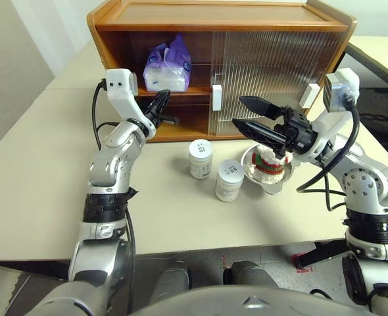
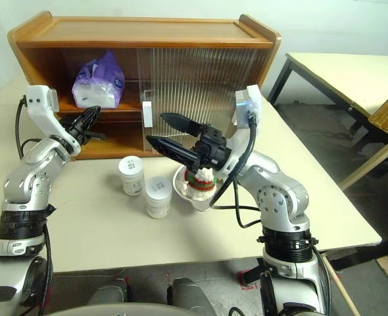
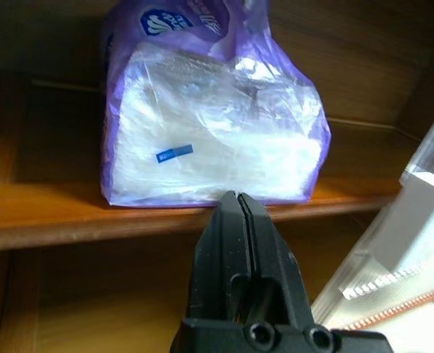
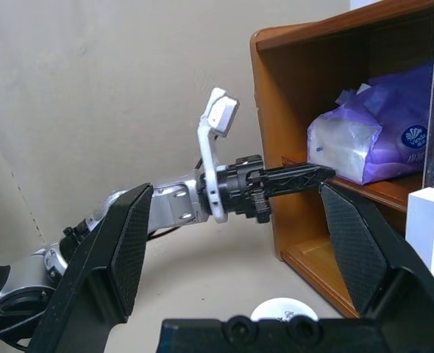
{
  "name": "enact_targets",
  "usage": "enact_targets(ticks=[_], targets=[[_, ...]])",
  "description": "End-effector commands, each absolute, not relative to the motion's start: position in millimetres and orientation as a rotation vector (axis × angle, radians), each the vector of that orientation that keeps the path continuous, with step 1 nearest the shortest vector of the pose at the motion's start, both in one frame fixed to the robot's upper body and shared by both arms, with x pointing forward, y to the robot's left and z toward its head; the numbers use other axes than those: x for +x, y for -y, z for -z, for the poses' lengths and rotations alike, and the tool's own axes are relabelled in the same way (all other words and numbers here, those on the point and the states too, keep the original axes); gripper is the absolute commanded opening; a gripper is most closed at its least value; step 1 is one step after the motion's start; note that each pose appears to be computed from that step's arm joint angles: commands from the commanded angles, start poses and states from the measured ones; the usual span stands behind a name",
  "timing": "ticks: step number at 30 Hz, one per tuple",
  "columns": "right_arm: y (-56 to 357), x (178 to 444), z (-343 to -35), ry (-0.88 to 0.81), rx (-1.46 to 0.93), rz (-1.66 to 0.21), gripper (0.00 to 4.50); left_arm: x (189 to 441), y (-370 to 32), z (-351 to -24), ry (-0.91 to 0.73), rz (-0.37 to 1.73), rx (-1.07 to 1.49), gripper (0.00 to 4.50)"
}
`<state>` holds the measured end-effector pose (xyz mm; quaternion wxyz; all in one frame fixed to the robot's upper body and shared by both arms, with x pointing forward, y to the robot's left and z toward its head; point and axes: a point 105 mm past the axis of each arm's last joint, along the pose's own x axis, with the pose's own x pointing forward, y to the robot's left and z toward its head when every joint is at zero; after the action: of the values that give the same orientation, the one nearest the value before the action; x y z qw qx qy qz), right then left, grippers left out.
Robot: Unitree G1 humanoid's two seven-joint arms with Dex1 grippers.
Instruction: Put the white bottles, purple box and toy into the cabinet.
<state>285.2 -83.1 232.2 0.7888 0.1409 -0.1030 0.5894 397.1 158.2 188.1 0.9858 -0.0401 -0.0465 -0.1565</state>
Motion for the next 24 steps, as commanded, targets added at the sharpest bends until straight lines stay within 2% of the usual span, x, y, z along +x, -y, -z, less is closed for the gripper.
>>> enact_targets(ticks=[1, 8, 15, 20, 24], targets=[[84.2, 284.0, -233.1, 0.229, 0.295, -1.262, 4.5, 404.3, -155.1, -186.6, 0.096, 0.302, -0.077, 0.03], [84.2, 284.3, -233.9, 0.232, 0.293, -1.258, 4.5, 415.7, -146.8, -182.0, 0.104, 0.285, -0.099, 0.03], [84.9, 284.4, -233.6, 0.228, 0.29, -1.256, 4.5, 386.7, -134.6, -205.2, 0.227, 0.487, -0.198, 0.03], [84.8, 284.9, -233.8, 0.227, 0.291, -1.259, 4.5, 356.8, -145.4, -192.3, 0.226, 0.599, -0.177, 1.52], [84.6, 285.2, -233.9, 0.225, 0.291, -1.265, 4.5, 332.4, -155.3, -171.0, 0.194, 0.689, -0.142, 2.95]])
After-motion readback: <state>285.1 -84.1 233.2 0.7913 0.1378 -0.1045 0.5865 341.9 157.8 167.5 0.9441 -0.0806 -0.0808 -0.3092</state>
